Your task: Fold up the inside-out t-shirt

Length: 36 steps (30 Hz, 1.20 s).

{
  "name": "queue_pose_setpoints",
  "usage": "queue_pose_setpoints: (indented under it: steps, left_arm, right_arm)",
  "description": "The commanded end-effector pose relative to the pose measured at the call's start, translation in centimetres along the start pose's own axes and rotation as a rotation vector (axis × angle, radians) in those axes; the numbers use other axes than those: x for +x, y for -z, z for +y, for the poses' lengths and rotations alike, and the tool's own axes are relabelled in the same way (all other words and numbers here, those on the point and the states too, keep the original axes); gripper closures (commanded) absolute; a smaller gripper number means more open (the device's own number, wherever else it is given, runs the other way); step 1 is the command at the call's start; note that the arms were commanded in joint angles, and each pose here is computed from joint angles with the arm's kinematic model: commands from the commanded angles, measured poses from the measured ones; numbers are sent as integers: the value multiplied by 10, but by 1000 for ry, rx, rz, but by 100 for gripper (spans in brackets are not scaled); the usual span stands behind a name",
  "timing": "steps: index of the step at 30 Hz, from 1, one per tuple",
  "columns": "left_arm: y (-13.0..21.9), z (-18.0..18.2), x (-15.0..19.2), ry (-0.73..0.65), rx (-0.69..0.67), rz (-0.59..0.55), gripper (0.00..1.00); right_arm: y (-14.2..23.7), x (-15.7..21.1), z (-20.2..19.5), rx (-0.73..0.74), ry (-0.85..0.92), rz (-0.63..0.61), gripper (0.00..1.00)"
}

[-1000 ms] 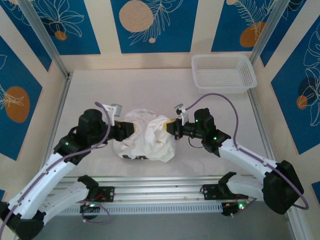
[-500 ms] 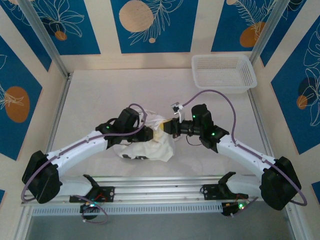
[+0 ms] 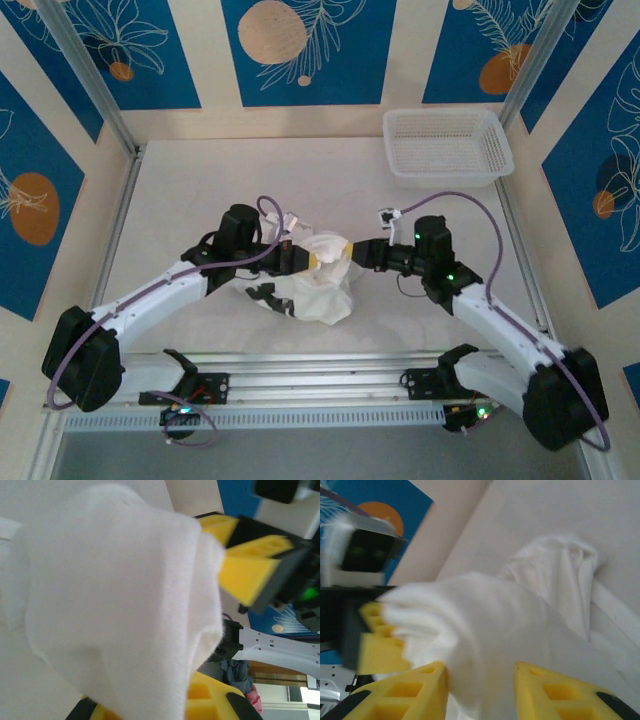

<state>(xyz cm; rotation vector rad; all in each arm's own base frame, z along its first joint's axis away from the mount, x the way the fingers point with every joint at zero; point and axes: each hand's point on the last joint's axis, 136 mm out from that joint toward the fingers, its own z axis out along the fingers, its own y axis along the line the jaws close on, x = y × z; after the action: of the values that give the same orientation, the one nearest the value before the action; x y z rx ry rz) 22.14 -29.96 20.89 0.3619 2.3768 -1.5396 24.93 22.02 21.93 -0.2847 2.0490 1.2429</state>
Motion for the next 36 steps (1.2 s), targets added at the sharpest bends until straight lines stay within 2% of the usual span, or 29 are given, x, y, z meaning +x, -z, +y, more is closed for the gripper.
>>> queue_pose_setpoints:
  steps: [1,6,8,12,13,15,17,20,27,30,31,33,34,36]
  left_arm:
    - [4,-6,1,-31,24,8,100]
    - [3,-6,-3,-28,21,-1,100]
    - [3,-8,-5,-32,27,-4,100]
    - [6,-13,-6,-42,28,-6,100]
    - [6,-14,-6,-43,28,-7,100]
    - [6,-13,-6,-42,26,-5,100]
    - [6,-14,-7,-43,28,-4,100]
    - [5,-13,-6,-40,29,-1,100]
    - [8,-18,-8,-50,37,-6,100]
    - [9,-19,-7,-55,34,-8,100]
    - [10,-19,-8,-57,32,-13,100]
    - [12,-16,-10,-53,16,-26,100]
    - [15,-13,-11,-49,1,-34,100]
    - [23,6,-18,-21,-59,-57,100]
  right_arm:
    - [16,2,-3,68,54,-55,60]
    - [18,16,28,26,262,-90,62]
    - [10,27,47,-21,412,-70,62]
    - [-6,37,45,101,810,-51,61]
    - [-8,32,42,149,915,-78,60]
    - [-12,24,40,189,1085,-119,50]
    - [-18,19,32,236,1242,-120,44]
    - [-27,8,25,265,1328,-92,45]
    - [-56,8,21,186,1335,-49,48]
    - [-70,9,23,149,1298,-38,57]
    - [-73,9,25,138,1284,-34,65]
    - [-75,10,27,122,1263,-25,91]
    - [-72,10,30,111,1248,-28,100]
    - [-59,15,48,33,1194,-23,100]
